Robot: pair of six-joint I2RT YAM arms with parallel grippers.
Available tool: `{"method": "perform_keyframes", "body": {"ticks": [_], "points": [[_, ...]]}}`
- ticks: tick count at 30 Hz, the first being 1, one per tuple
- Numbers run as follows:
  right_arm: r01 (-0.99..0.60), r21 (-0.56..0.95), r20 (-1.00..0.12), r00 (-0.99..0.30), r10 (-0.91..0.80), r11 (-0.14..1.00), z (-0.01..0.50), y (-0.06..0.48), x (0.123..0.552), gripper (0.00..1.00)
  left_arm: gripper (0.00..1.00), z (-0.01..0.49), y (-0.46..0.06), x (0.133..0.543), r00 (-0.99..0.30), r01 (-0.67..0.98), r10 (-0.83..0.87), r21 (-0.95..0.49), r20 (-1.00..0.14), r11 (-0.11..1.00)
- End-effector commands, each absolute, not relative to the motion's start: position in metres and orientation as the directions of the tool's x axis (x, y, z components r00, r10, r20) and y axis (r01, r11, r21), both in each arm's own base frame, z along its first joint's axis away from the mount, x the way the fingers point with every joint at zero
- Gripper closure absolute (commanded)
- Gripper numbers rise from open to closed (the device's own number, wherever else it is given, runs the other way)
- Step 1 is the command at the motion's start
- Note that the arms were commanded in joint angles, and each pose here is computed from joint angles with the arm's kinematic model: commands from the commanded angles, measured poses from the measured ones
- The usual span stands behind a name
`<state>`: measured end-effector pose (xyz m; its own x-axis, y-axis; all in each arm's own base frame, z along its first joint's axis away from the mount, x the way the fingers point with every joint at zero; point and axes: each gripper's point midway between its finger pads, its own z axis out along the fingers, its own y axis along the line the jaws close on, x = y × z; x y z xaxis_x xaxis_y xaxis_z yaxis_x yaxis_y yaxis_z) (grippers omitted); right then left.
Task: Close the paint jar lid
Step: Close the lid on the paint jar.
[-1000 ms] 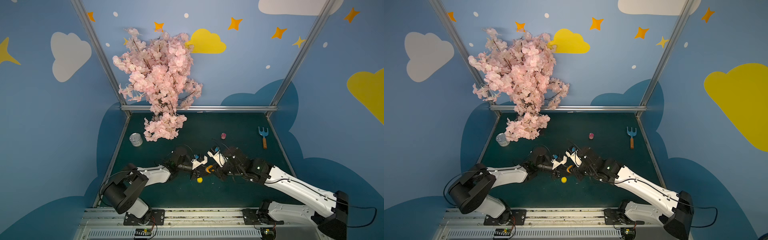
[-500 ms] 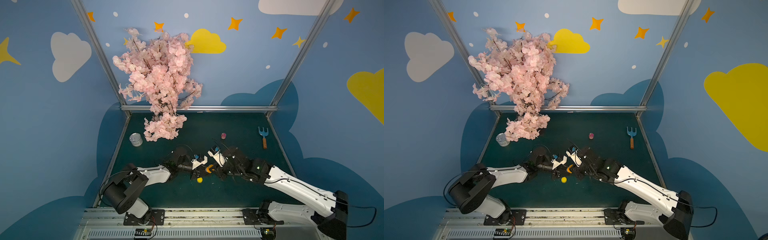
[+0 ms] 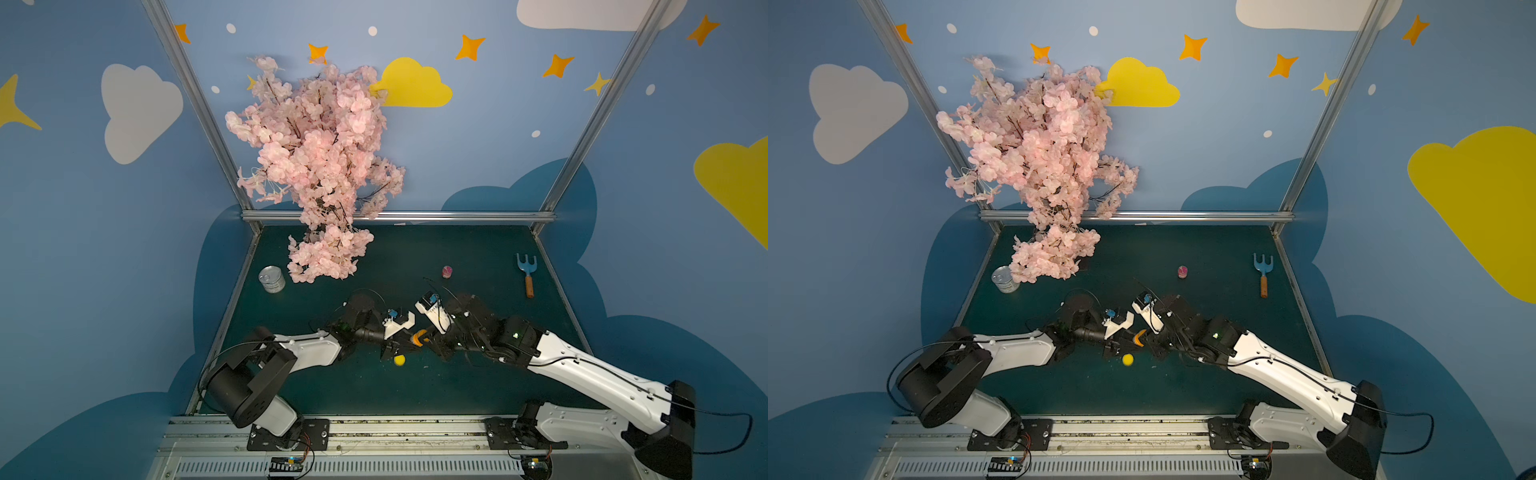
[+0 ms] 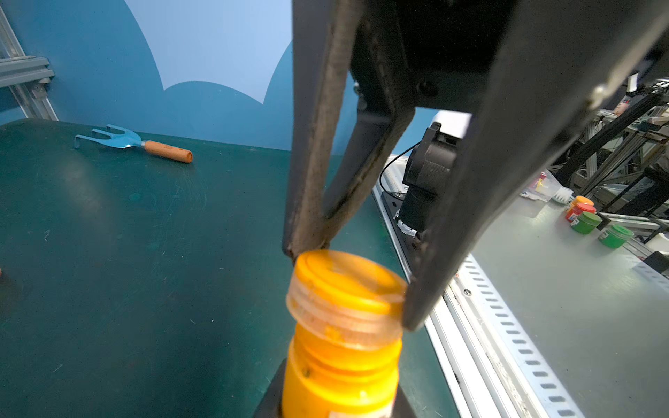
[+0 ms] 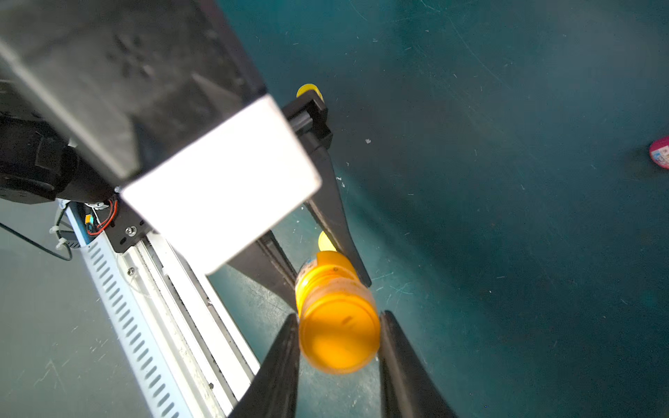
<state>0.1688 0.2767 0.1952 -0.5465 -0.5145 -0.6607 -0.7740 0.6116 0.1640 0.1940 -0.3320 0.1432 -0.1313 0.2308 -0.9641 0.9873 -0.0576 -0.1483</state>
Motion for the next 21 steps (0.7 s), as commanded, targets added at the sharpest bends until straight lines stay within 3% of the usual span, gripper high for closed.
{"method": "perform_keyframes", "body": {"ticks": [1, 21], "points": [[-0.776, 0.186, -0.65, -0.557, -0.517, 0.602, 0.189, 0.279, 0.166, 0.7, 0.75, 0.155, -0.334, 0.197, -0.105, 0.99, 0.208, -0.122, -0.973, -0.069], [-0.771, 0.235, -0.652, -0.577, -0.492, 0.592, 0.187, 0.273, 0.154, 0.71, 0.76, 0.155, -0.334, 0.199, -0.107, 0.991, 0.209, -0.121, -0.972, -0.055]]}}
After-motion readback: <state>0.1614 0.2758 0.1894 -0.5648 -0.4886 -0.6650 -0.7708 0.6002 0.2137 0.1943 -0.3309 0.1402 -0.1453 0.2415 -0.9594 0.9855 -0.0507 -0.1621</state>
